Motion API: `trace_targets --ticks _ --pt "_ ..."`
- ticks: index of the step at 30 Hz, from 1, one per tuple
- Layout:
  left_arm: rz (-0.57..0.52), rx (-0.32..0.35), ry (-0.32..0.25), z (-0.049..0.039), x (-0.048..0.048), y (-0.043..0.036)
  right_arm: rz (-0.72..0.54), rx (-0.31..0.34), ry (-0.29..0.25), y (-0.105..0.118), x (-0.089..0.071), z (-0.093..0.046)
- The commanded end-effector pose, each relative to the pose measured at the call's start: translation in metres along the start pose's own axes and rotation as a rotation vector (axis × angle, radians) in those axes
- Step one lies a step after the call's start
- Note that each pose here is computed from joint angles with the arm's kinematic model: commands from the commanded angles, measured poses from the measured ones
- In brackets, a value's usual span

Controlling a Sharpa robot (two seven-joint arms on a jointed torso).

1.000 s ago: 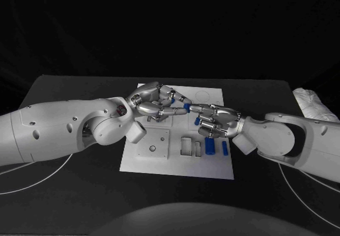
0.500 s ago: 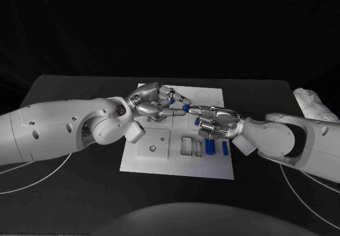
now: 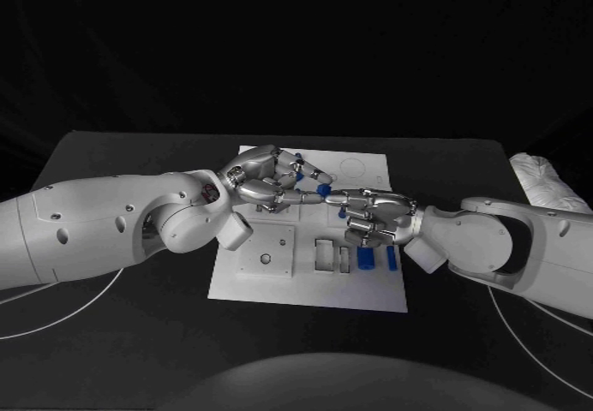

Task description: Assemble the parts on the task board

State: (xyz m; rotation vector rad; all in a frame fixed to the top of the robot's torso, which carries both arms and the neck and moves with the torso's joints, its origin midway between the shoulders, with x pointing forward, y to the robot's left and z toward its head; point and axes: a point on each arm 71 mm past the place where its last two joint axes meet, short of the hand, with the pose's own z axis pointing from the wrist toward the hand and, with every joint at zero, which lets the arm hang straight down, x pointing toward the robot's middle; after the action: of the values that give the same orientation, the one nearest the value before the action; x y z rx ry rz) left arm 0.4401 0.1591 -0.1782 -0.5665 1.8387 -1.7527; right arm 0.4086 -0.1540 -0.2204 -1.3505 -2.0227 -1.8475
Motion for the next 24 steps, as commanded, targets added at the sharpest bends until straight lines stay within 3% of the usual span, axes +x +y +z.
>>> trace_targets --ticks 1,7,24 --pt "0.0 -0.007 0.025 0.0006 0.003 0.0009 -0.009 0.004 0.028 -0.0008 0.002 0.0003" --pt "-0.002 -0.007 0.033 0.0001 0.0033 0.0015 -0.01 -0.007 0.026 0.0001 0.001 0.0002" --pt "0.004 0.01 0.016 -0.0003 0.0018 0.0011 -0.022 0.015 0.111 -0.0005 0.0018 0.0011"
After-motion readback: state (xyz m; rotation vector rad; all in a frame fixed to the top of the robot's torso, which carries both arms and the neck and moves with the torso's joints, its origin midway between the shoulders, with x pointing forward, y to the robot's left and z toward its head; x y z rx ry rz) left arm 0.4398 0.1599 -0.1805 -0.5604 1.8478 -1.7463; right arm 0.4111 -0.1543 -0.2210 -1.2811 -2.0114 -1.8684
